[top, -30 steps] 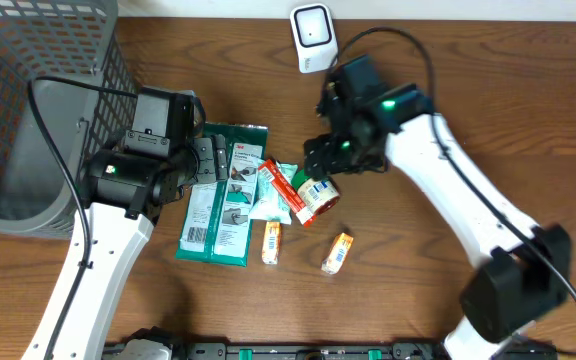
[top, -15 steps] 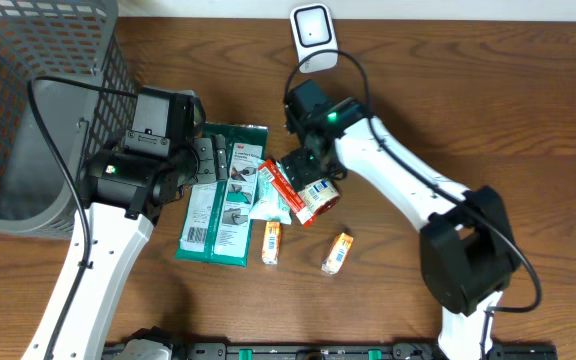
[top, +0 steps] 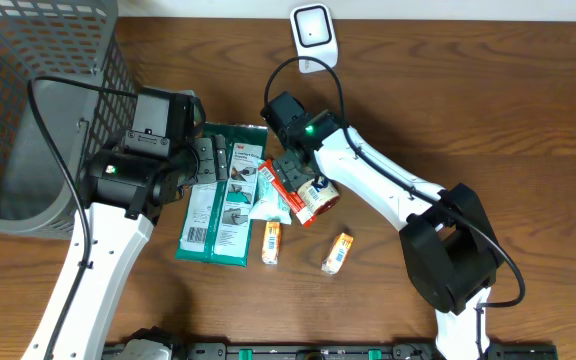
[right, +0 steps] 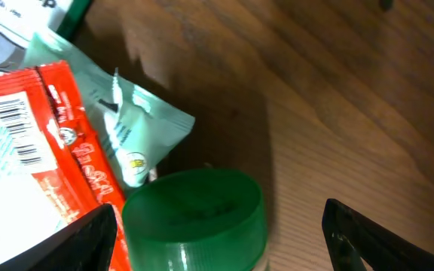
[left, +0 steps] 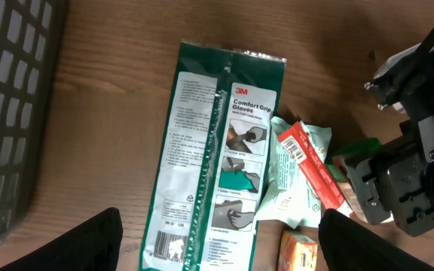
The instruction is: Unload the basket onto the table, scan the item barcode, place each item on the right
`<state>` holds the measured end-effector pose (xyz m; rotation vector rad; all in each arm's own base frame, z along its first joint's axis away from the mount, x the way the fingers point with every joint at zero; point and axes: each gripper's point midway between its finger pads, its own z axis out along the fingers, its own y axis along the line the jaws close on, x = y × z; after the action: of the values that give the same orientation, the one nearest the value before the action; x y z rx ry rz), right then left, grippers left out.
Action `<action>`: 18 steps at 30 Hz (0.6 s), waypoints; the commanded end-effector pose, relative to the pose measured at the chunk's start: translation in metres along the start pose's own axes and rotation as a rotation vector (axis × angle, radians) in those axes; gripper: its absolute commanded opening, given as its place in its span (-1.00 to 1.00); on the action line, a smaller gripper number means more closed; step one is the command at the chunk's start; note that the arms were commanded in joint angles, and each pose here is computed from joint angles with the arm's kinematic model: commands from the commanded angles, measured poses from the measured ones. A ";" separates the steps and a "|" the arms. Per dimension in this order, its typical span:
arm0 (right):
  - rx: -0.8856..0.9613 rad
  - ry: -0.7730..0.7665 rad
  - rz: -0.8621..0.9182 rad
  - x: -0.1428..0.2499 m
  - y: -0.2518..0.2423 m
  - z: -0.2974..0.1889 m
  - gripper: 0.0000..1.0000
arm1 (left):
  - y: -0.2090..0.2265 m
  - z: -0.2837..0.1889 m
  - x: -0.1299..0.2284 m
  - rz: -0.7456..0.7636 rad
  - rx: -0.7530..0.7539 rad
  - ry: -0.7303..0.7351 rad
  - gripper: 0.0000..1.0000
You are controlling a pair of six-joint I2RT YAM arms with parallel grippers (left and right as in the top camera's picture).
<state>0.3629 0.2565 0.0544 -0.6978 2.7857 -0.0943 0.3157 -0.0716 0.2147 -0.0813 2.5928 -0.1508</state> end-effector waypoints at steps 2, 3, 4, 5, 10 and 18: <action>0.029 -0.003 -0.019 0.001 -0.003 0.001 0.68 | 0.003 -0.002 -0.005 0.009 -0.012 -0.012 0.68; 0.030 0.001 -0.019 0.002 -0.003 0.002 0.68 | 0.003 -0.002 -0.005 0.009 -0.012 -0.012 0.68; 0.034 0.006 -0.019 0.003 -0.004 0.002 0.68 | 0.003 -0.002 -0.005 0.009 -0.012 -0.012 0.68; 0.044 0.014 -0.021 0.005 -0.006 0.002 0.68 | 0.003 -0.002 -0.005 0.009 -0.012 -0.012 0.68; 0.068 0.049 -0.021 0.013 -0.016 0.003 0.68 | 0.003 -0.002 -0.005 0.009 -0.012 -0.012 0.68; 0.023 0.070 -0.007 0.022 -0.009 0.012 0.64 | 0.003 -0.002 -0.005 0.009 -0.012 -0.012 0.68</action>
<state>0.3562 0.2418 0.0469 -0.7081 2.8193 -0.1643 0.3157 -0.0716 0.2147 -0.0813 2.5928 -0.1508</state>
